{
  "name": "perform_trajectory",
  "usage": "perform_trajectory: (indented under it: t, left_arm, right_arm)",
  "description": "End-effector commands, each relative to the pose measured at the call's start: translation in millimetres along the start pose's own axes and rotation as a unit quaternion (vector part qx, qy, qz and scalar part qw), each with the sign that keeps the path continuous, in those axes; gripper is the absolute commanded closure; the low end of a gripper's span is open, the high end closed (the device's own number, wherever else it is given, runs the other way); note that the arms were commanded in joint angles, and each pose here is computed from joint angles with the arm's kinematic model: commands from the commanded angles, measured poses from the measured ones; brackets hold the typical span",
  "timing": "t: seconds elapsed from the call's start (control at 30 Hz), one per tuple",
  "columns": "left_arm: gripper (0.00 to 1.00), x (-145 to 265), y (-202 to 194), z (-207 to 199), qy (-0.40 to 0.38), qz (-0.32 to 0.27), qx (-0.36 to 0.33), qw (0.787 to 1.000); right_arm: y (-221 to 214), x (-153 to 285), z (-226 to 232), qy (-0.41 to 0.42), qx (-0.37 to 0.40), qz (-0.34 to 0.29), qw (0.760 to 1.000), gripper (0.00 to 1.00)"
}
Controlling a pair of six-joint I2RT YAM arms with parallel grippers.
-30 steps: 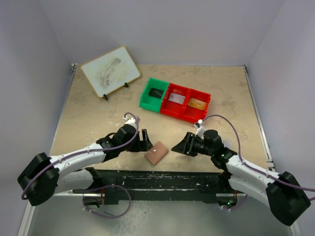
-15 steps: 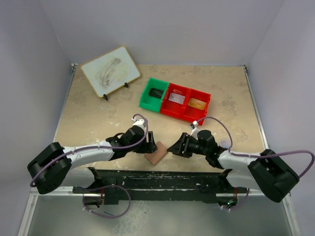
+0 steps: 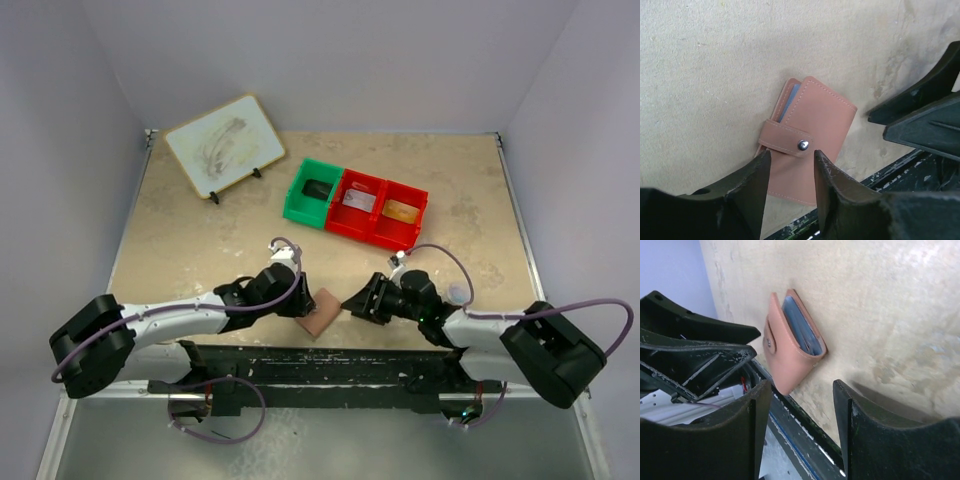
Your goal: Take the credit cards out of the card holder
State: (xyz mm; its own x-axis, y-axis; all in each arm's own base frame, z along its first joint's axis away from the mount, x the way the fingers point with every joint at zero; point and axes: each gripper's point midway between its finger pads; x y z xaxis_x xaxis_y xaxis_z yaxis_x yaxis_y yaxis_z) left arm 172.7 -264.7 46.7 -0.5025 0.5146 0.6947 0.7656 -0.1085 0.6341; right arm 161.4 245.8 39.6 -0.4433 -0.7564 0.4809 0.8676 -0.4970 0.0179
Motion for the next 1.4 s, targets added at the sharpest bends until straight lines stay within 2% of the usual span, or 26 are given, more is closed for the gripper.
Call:
perform_trajectory:
  t: [0.0, 0.2, 0.67, 0.73, 0.8, 0.87, 1.0, 1.17, 1.37]
  left_arm:
    - [0.66, 3, 17, -12, -0.024, -0.044, 0.035, 0.998]
    - [0.76, -1, 12, -14, -0.016, -0.052, 0.066, 0.996]
    - [0.71, -9, 8, -22, 0.007, -0.080, 0.095, 0.992]
    - [0.71, -6, 12, -20, 0.013, -0.090, 0.100, 0.991]
    - [0.70, -1, 19, -19, 0.021, -0.099, 0.098, 0.990]
    - [0.67, 5, 27, -13, 0.045, -0.106, 0.088, 0.989]
    - [0.60, 11, 32, -4, 0.088, -0.094, 0.039, 0.991]
    - [0.54, 5, 29, -6, 0.112, -0.039, -0.048, 0.992]
    - [0.54, 0, 23, -5, 0.135, 0.012, -0.098, 0.986]
  right_arm:
    - [6, -11, 21, 0.026, 0.023, -0.003, 0.999, 0.44]
    - [5, -26, 30, 0.041, 0.030, 0.019, 0.999, 0.47]
    - [8, -60, 73, 0.053, 0.110, 0.081, 0.989, 0.50]
    - [17, -64, 72, 0.031, 0.121, 0.063, 0.990, 0.49]
    - [37, -60, 68, -0.011, 0.139, 0.006, 0.990, 0.48]
    - [48, -44, 67, -0.036, 0.153, -0.031, 0.987, 0.44]
    - [51, -23, 51, -0.070, 0.152, -0.058, 0.984, 0.42]
    - [21, -17, 32, -0.040, 0.103, -0.007, 0.994, 0.45]
    - [11, -17, 30, -0.007, 0.067, 0.002, 0.998, 0.47]
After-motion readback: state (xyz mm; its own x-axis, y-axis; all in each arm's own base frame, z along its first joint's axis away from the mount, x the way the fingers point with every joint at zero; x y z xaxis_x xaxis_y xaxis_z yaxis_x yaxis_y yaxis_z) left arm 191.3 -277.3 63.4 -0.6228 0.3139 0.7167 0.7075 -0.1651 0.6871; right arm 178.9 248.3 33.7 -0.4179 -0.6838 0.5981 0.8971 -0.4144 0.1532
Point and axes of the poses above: each gripper's point midway between its finger pads, its own x axis back along the fingers, its own z axis along the line the jaws close on, y = z × x, and after that the axes turned 12 degrees about -x, right-handed
